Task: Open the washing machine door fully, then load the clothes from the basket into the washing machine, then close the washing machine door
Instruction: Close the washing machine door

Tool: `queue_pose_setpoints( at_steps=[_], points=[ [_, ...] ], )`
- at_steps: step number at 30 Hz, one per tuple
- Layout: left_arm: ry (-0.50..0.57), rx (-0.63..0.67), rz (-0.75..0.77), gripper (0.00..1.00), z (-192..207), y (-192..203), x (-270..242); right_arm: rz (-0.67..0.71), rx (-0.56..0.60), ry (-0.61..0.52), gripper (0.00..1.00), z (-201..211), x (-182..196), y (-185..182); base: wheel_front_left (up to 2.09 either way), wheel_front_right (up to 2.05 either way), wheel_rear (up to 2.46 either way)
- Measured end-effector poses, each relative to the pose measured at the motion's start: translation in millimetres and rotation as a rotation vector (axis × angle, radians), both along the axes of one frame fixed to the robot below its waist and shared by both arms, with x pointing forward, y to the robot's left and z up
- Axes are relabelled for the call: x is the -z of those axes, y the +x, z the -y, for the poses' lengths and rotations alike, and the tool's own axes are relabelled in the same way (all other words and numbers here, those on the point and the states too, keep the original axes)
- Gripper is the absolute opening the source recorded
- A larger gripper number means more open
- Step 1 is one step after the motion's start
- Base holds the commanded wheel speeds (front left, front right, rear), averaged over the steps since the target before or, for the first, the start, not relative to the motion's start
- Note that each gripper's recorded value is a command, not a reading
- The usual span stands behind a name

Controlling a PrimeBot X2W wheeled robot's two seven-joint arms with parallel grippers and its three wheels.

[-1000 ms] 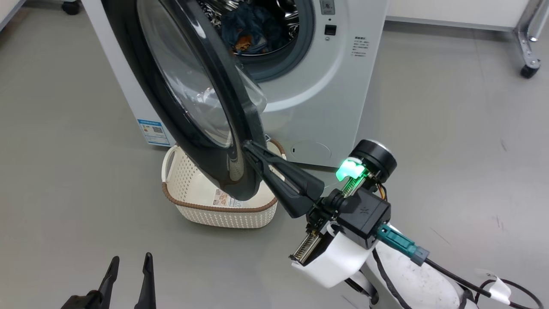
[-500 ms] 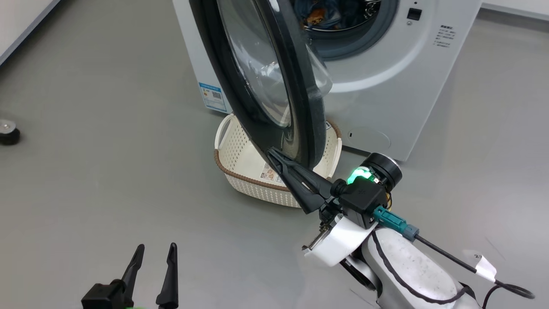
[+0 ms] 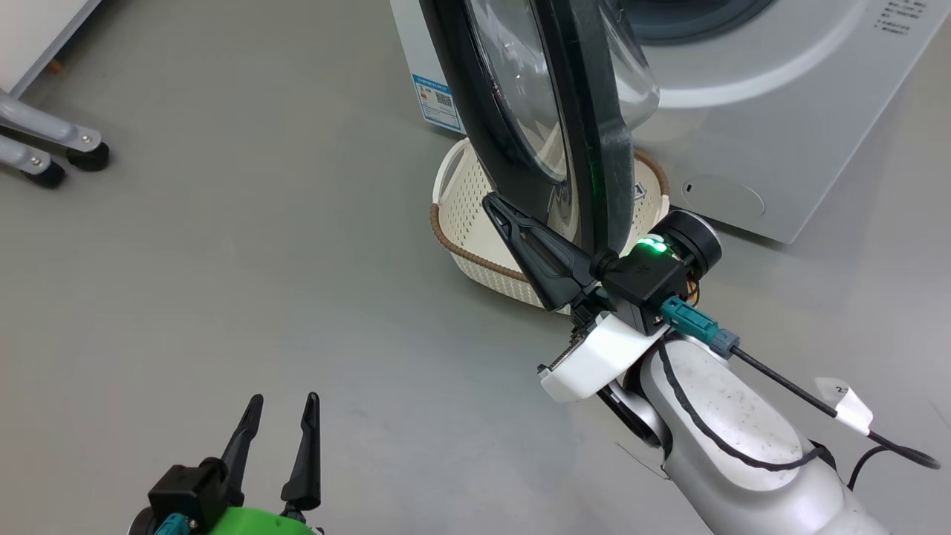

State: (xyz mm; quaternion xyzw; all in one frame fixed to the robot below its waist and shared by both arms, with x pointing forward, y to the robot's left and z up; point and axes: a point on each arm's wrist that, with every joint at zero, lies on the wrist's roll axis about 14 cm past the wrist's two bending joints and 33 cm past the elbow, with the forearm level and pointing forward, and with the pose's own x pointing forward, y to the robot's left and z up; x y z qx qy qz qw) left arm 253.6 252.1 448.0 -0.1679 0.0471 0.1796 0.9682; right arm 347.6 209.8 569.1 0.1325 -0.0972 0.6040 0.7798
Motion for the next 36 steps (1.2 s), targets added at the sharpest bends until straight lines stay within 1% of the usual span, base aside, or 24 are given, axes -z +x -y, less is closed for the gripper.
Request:
queue_pose_setpoints(
  at_steps=[8,11,16,31,36],
  points=[
    [0.004,-0.018,-0.012,1.00,-6.3,-1.2,2.4,-0.016,-0.004,0.003,0.00,-0.5,2.3,2.6,0.00,0.00,0.00],
    [0.002,-0.006,-0.017,1.00,-4.0,2.4,3.9,-0.022,0.024,0.009,0.00,3.5,1.6,13.4,0.00,0.00,0.00],
    [0.003,0.023,-0.016,1.00,1.6,14.8,3.5,-0.039,0.068,-0.020,0.00,8.7,17.3,31.1,0.00,0.00,0.00],
    [-0.010,0.048,-0.044,1.00,3.6,38.2,13.0,-0.033,0.107,-0.015,0.00,10.7,27.2,66.0,0.00,0.00,0.00],
    [-0.031,0.062,-0.047,1.00,7.6,47.5,17.0,-0.022,0.135,-0.017,0.00,15.6,29.6,79.6,0.00,0.00,0.00]
  ],
)
